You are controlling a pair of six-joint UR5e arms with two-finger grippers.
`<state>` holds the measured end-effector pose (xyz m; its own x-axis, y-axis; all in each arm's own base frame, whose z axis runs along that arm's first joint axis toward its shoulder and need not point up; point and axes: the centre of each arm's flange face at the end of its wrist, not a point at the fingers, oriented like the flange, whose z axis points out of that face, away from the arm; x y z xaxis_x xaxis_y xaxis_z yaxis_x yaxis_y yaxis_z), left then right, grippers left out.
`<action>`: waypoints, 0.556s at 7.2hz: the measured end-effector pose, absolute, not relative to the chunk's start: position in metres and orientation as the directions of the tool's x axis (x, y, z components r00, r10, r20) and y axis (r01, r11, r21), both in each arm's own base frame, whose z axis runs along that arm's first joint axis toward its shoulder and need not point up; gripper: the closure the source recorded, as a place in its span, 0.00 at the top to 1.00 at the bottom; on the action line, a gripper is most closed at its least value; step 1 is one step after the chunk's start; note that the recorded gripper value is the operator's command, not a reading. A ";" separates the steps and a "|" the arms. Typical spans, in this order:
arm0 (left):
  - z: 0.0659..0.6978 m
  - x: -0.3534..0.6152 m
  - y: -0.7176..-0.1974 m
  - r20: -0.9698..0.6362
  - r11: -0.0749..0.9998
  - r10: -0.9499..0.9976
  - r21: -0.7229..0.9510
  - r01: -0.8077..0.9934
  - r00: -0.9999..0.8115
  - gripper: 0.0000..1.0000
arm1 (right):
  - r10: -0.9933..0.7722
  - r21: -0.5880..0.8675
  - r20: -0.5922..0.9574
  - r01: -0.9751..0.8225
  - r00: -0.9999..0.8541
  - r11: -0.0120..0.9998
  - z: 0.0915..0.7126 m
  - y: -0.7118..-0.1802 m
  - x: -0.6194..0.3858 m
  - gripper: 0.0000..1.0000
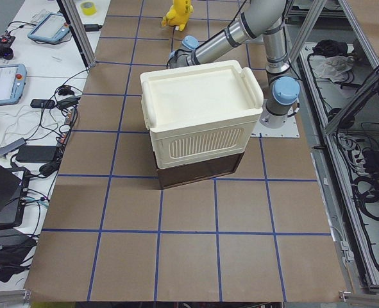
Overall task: Pull drawer sideways
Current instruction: 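Lower the left gripper onto the white drawer handle and close on it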
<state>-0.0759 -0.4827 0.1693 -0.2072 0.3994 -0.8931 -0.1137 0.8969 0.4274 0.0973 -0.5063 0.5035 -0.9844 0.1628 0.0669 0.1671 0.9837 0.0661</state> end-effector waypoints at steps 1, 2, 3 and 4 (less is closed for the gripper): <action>0.169 -0.076 -0.483 -0.901 0.904 0.383 0.411 -0.117 -0.205 0.45 | 0.163 0.066 0.067 0.167 -0.984 0.984 0.503 -0.506 0.097 1.00; 0.169 -0.076 -0.484 -0.909 0.912 0.364 0.392 -0.120 -0.203 0.40 | 0.162 0.066 0.067 0.167 -0.984 0.984 0.503 -0.506 0.097 1.00; 0.170 -0.076 -0.486 -0.916 0.919 0.347 0.374 -0.122 -0.201 0.35 | 0.162 0.066 0.067 0.167 -0.984 0.984 0.503 -0.506 0.097 1.00; 0.172 -0.076 -0.488 -0.919 0.923 0.338 0.366 -0.121 -0.200 0.30 | 0.162 0.066 0.067 0.167 -0.984 0.984 0.503 -0.506 0.097 1.00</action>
<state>-0.0762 -0.4883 0.1722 -0.2003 0.3384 -0.9194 -0.1212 0.9227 0.3660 0.0975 -0.5063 0.5035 -0.9845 0.1624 0.0669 0.1668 0.9838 0.0661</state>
